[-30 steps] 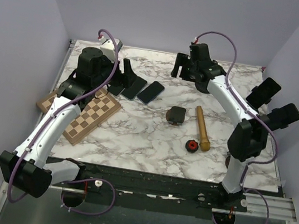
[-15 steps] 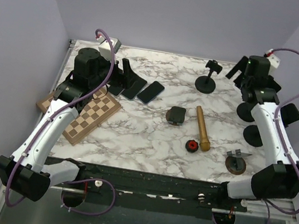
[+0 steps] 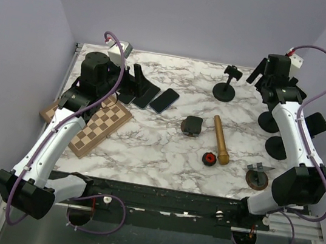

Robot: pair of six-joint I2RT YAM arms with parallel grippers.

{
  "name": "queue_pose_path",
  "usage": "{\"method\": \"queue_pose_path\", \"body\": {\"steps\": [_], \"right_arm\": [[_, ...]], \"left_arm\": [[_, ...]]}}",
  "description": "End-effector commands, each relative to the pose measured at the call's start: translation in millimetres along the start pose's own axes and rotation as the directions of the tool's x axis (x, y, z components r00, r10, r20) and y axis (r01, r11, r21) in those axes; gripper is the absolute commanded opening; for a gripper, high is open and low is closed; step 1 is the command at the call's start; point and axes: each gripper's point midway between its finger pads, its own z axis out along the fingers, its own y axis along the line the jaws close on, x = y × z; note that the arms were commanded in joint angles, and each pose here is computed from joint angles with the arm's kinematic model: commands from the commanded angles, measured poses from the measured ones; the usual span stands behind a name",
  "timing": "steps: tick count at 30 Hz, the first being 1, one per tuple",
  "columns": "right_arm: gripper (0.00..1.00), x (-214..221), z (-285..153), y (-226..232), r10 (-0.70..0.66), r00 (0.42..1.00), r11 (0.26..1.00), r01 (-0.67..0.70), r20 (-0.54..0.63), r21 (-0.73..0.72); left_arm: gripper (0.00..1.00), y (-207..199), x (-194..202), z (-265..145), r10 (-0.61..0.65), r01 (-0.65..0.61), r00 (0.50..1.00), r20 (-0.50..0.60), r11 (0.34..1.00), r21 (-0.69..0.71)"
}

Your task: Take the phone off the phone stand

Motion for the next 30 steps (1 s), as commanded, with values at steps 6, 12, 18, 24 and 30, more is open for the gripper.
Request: {"method": "queue_pose_path", "body": {"steps": [6,12,18,24,30], "right_arm": [[1.00,-41,-4,-67,0.090,0.989,0.956,-0.119,0.119,0.268],[1.00,-47,6,-98,0.119,0.983,0.928,-0.159,0.137,0.336],[1.00,-51,23,-115,0.141,0.982,0.920,-0.176,0.123,0.350],[1.00,-40,43,-107,0.132,0.989,0.942,-0.146,0.065,0.301],[1.00,-26,55,-112,0.140,0.989,0.929,-0.145,0.040,0.340]], "left_arm": [[0.87,-5,-11,-2,0.004,-0.004,1.000,0.027,1.000,0.023],[0.87,-7,-10,0,-0.001,0.000,1.000,0.023,0.999,0.033],[0.87,-6,-11,-2,0.001,-0.001,1.000,0.026,1.000,0.030],[0.87,-6,-11,-1,-0.002,0.001,1.000,0.024,1.000,0.031],[0.87,-5,-11,-1,0.001,-0.002,1.000,0.026,1.000,0.028]]}}
